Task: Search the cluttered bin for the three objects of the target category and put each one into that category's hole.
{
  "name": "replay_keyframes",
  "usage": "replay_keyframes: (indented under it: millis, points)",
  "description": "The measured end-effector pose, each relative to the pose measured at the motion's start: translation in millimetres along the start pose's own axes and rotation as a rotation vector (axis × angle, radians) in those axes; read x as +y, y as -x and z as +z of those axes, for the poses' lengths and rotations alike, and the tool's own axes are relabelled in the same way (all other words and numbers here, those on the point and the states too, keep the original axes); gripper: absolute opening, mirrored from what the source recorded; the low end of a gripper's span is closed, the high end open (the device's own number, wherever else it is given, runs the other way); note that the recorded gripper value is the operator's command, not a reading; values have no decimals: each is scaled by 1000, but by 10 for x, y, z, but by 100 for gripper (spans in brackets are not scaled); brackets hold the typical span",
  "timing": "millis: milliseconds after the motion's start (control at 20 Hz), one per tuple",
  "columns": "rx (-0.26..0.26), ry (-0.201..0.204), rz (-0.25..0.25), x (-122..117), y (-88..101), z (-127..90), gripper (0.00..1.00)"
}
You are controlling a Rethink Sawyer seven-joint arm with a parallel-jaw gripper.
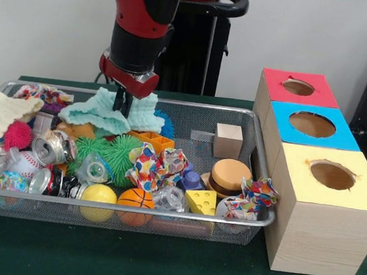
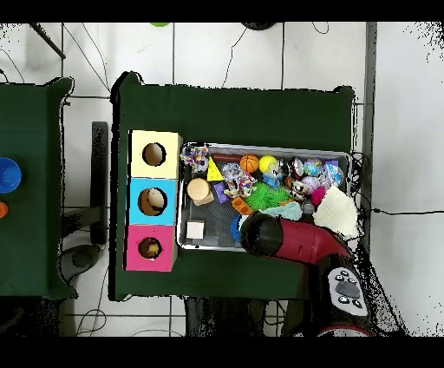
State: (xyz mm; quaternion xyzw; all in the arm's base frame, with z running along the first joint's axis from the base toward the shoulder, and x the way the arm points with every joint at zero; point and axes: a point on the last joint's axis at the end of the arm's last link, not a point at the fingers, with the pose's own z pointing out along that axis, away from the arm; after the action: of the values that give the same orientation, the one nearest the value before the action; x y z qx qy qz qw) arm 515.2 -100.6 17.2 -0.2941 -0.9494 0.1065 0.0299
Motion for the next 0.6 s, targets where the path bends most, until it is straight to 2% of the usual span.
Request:
replay_keyframes:
  millis: [250, 600]
  points:
    - [21, 23, 55, 47, -38, -70, 0]
    - [102, 85, 137, 277, -279, -139, 0]
